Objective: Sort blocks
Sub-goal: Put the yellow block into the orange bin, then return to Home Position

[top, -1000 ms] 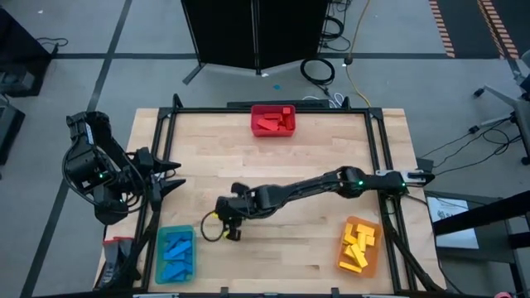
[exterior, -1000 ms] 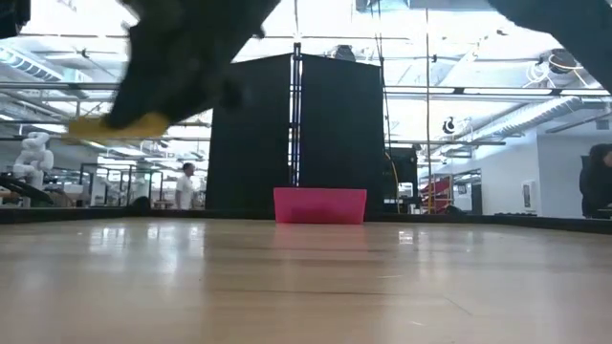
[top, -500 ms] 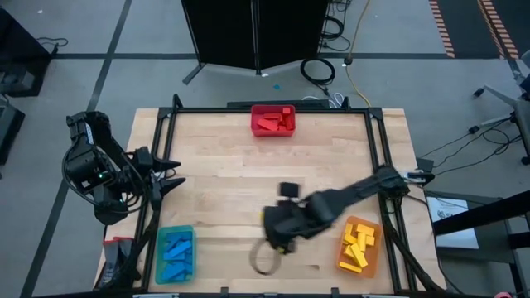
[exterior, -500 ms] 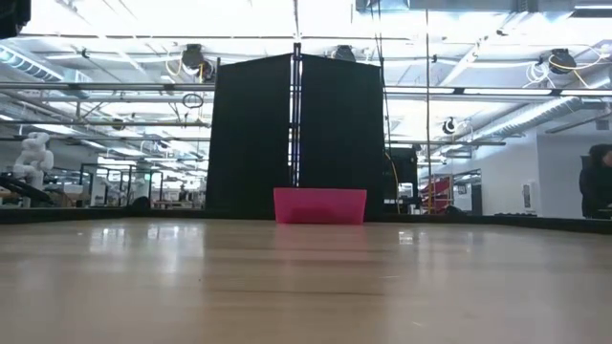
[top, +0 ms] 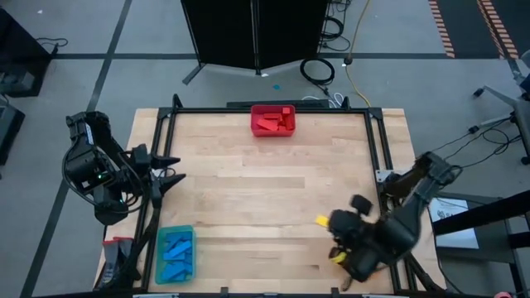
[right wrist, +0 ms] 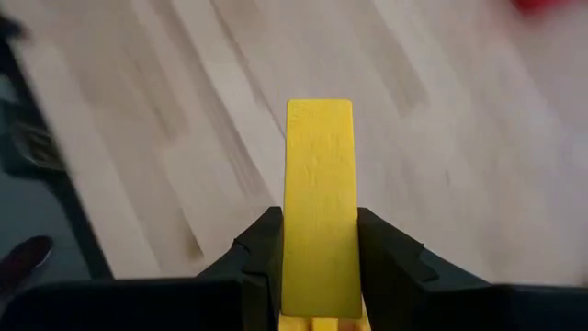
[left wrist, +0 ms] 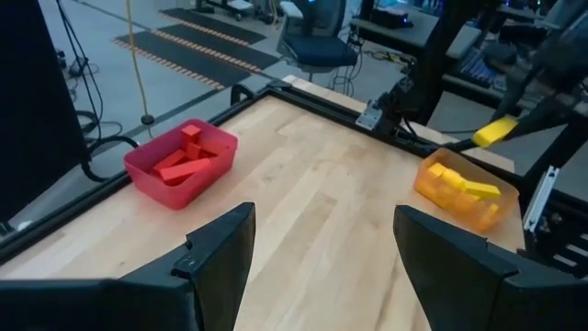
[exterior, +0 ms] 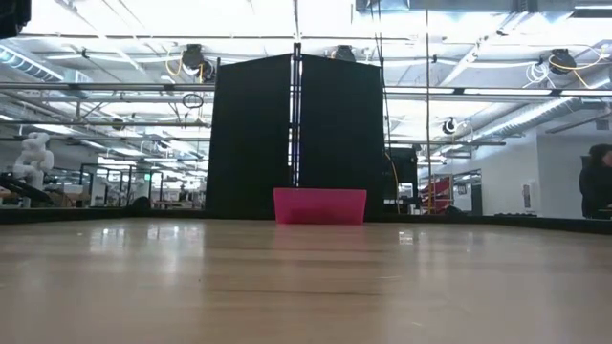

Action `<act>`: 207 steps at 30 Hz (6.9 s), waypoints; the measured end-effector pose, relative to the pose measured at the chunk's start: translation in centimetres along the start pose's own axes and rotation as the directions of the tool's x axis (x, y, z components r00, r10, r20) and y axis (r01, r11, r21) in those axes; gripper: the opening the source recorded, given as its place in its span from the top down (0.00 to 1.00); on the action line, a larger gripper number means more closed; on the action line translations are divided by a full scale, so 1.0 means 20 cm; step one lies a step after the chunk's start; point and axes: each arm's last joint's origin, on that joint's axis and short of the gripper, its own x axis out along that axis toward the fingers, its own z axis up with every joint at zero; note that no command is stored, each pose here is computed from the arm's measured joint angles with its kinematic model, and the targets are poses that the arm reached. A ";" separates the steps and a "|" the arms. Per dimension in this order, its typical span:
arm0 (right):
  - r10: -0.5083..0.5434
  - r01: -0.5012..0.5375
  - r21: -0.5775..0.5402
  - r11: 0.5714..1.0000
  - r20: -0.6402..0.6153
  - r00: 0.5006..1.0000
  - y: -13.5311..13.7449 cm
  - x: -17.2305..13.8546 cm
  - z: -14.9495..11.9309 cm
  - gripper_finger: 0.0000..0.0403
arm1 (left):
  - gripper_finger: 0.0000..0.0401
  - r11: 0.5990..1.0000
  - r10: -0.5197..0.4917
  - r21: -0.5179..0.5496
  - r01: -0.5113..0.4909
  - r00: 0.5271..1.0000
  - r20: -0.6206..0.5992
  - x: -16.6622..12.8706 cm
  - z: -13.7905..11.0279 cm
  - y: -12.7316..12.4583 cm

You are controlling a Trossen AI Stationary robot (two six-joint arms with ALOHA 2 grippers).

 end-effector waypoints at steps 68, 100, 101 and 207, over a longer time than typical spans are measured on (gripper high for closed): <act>0.198 0.219 -0.404 0.888 0.767 0.611 -0.37 -0.86 0.06 0.28 | 0.34 0.709 -0.684 0.337 0.620 0.721 0.113 -0.18 0.36 -0.16; 0.687 -0.417 -0.648 0.638 0.723 -0.074 -1.16 0.03 -0.44 0.28 | 0.34 0.438 -0.884 0.298 0.848 0.346 0.315 -0.06 -0.18 0.39; 0.673 -0.425 -0.642 0.638 0.734 -0.098 -1.20 0.04 -0.46 0.28 | 0.34 0.440 -0.876 0.283 0.852 0.337 0.346 -0.06 -0.19 0.43; 0.623 -0.493 -0.414 0.765 0.670 0.404 -1.11 0.86 -0.56 0.28 | 0.34 0.965 -0.262 0.062 0.255 0.934 0.242 0.65 -0.81 0.68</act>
